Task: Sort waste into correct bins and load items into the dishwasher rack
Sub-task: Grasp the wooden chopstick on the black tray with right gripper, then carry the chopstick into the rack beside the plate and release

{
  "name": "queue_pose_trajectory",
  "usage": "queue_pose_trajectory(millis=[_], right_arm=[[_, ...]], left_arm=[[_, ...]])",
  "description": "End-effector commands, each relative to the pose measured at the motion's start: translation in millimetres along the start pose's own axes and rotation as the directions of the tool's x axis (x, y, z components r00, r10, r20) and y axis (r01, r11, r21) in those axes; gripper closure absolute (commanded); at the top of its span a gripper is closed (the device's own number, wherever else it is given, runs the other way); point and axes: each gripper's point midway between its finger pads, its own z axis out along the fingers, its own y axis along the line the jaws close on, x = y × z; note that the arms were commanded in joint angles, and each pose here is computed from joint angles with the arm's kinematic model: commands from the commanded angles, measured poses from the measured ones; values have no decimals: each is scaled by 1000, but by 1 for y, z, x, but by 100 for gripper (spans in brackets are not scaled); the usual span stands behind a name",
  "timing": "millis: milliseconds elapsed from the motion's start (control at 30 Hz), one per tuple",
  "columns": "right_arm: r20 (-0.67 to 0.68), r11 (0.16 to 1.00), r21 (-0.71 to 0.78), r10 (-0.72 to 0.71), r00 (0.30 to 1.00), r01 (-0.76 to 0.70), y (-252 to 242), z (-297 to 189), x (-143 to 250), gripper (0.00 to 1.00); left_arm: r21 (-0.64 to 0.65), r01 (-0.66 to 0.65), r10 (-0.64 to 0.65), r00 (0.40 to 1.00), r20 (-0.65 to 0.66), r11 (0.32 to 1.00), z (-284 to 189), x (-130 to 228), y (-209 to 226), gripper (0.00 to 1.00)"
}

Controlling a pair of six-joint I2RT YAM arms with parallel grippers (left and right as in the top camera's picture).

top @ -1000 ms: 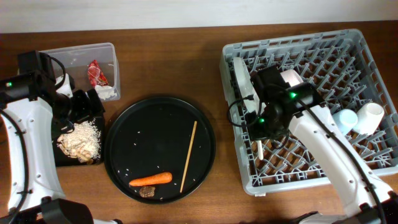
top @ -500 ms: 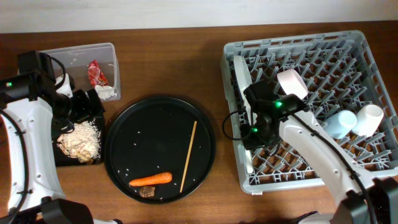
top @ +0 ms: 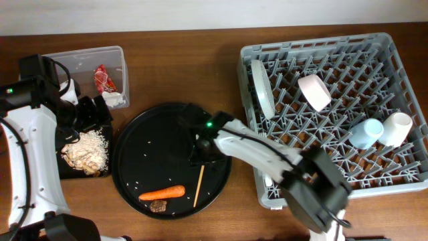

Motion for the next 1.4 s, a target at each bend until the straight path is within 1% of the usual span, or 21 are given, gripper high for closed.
queue_pose_trajectory(millis=[0, 33, 67, 100, 133, 167, 233, 367, 433, 500, 533, 600, 633, 667, 733, 833, 967, 1100, 1233, 1300, 1367], right_arm=[[-57, 994, 58, 91, 994, -88, -9, 33, 6, 47], [-70, 993, 70, 95, 993, -90, -12, 40, 8, 53], [-78, 993, 77, 97, 992, -91, -14, 42, 10, 62], [-82, 992, 82, 98, 992, -91, -15, 44, 10, 72], [-85, 992, 85, 99, 991, -92, -15, 45, 11, 84], [-85, 992, 84, 100, 991, -93, -15, 45, 11, 91], [-90, 991, 85, 111, 990, -104, -15, 44, 12, 96], [-87, 993, 26, 114, 990, -112, -1, 30, 6, 96], [-27, 996, -27, 82, 996, -83, 15, -3, -12, 96], [90, 998, -32, 55, 994, -52, 21, -61, -37, 96], [137, 999, -4, 53, 989, -53, 15, -86, -43, 96], [242, 993, 84, 63, 968, -85, -20, -147, -50, 96], [247, 994, 87, 49, 968, -73, -28, -159, -48, 96], [231, 992, 120, 17, 973, -46, -52, -178, -40, 96], [171, 985, 169, 3, 985, -33, -85, -191, -27, 96], [42, 971, 235, -47, 998, 35, -123, -189, -10, 96], [-59, 949, 314, 3, 998, 16, -161, -159, 6, 96], [-63, 948, 315, 54, 997, -31, -183, -123, 5, 96], [-26, 954, 300, 37, 999, -27, -183, -106, -4, 95], [-20, 959, 281, 25, 999, -18, -179, -107, -6, 80], [1, 961, 275, 21, 1000, -21, -176, -124, -6, 73]], left_arm=[[5, 4, -4, 1000, 5, 1000, -2, 1, -1, 1], [5, 4, -4, 1000, 6, 1000, -2, 1, -1, 1], [6, 3, -3, 1000, 9, 1000, -2, 0, -1, 1], [6, 3, -3, 1000, 12, 1000, -2, -1, -1, 1], [6, 3, -3, 1000, 12, 1000, -2, -1, -1, 1], [6, 3, -3, 1000, 12, 1000, -2, -1, -1, 1], [6, 3, -3, 1000, 12, 1000, -2, -1, -1, 1], [6, 3, -3, 1000, 12, 1000, -2, -1, -1, 1], [6, 3, -3, 1000, 12, 1000, -2, -1, -1, 1], [6, 3, -3, 1000, 12, 1000, -2, -1, -1, 1], [6, 3, -3, 1000, 12, 1000, -2, -1, -1, 1], [6, 3, -3, 1000, 13, 1000, -2, -1, -1, 1], [6, 3, -3, 1000, 12, 1000, -2, -1, -1, 1], [6, 3, -3, 1000, 12, 1000, -2, -1, -1, 1], [6, 3, -3, 1000, 12, 1000, -2, -1, -1, 1], [6, 3, -3, 1000, 12, 1000, -2, -1, -1, 1], [6, 3, -3, 1000, 11, 1000, -2, -1, -1, 1], [6, 3, -3, 1000, 12, 1000, -2, -1, -1, 1], [6, 3, -3, 1000, 11, 1000, -2, -1, -1, 1], [6, 3, -3, 1000, 11, 1000, -2, -1, -1, 1], [6, 3, -3, 1000, 12, 1000, -2, -1, -1, 1]])
